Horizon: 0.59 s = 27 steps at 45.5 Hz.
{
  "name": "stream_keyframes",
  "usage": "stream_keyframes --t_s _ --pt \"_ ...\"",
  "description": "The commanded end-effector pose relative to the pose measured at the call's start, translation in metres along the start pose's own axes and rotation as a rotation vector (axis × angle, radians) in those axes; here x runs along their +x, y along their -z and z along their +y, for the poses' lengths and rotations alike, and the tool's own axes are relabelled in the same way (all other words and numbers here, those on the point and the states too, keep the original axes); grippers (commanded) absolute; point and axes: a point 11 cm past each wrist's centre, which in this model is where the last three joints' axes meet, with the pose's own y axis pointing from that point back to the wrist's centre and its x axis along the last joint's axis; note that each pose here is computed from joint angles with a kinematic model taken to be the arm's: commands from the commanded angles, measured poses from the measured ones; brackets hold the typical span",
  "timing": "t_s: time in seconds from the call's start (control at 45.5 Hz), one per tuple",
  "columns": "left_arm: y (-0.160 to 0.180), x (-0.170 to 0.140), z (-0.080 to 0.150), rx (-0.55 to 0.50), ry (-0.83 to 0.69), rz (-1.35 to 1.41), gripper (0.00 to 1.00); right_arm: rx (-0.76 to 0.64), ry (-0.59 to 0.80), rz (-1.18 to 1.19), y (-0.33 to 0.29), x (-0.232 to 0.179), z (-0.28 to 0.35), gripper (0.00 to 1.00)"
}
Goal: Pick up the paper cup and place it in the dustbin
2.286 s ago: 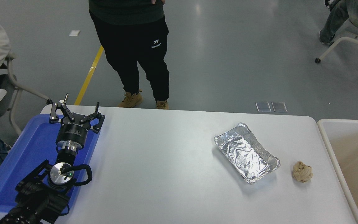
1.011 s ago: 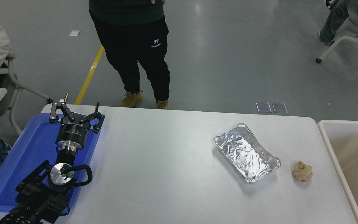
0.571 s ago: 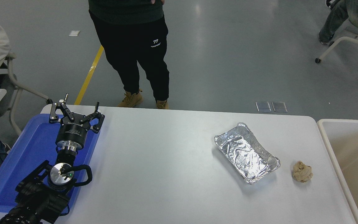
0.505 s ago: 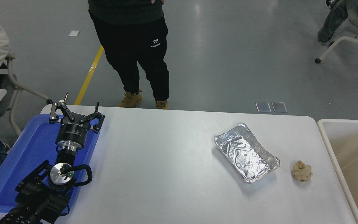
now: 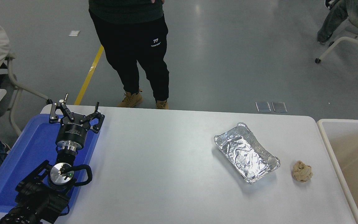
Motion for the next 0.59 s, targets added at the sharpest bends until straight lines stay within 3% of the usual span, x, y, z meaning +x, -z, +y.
stream_keyframes --t_s 0.0,0.571 --pt "0.000 0.000 0.000 0.000 0.000 -0.001 1.00 0.007 0.020 -0.004 0.002 -0.006 0.000 1.00" --pt "0.000 -0.001 0.000 0.002 0.003 0.001 1.00 0.097 0.044 -0.021 0.045 0.006 0.001 1.00"
